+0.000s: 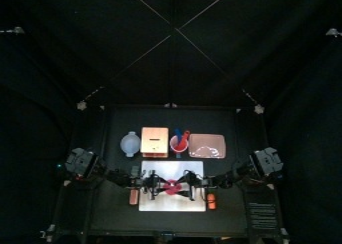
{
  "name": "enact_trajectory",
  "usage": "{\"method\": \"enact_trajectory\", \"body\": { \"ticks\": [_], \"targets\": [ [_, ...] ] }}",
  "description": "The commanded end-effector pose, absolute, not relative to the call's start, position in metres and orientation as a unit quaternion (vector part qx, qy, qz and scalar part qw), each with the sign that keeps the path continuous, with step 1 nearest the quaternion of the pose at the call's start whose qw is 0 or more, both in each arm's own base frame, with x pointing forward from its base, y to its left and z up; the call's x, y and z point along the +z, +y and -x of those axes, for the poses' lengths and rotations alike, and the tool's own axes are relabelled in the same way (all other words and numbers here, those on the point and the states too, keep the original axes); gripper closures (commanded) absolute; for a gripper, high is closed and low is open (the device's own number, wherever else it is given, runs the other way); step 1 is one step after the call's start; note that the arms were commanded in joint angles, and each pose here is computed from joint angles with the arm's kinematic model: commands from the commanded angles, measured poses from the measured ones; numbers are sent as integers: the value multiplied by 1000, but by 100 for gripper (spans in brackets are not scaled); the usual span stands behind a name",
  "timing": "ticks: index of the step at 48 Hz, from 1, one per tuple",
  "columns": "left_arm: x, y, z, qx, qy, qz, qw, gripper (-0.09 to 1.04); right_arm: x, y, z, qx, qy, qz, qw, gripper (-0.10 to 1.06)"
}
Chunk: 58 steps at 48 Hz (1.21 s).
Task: Get the cutter from the drawer then cut the dough then place the extra dough in the bowl
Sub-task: Cut the dough
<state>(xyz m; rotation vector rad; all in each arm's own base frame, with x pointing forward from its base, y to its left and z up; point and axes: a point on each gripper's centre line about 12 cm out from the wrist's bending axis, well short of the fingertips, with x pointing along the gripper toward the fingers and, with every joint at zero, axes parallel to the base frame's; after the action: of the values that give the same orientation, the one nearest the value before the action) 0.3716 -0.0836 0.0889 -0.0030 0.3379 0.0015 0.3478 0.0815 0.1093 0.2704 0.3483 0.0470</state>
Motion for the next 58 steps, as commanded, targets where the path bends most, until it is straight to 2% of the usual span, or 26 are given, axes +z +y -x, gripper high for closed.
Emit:
{"method": "enact_trajectory", "body": {
  "ticks": [1,11,30,45,50,58],
  "targets": [
    [98,-85,-378,-2,153,3,988,22,124,83,-350,29,154,-138,978,23],
    [98,-86,-378,-2,152,3,988,22,120,81,-350,27,166,-135,977,35],
    [98,-87,-382,-16,161,-5,987,22,113,76,-352,17,196,-134,971,35],
    [98,-86,-386,-27,168,-13,985,23,115,77,-356,24,200,-129,971,35],
    [95,-87,-384,-29,180,-13,983,28,114,76,-356,24,202,-128,971,36],
    [92,-88,-382,-32,195,-14,980,42,114,73,-356,21,202,-128,971,36]
  ]
}}
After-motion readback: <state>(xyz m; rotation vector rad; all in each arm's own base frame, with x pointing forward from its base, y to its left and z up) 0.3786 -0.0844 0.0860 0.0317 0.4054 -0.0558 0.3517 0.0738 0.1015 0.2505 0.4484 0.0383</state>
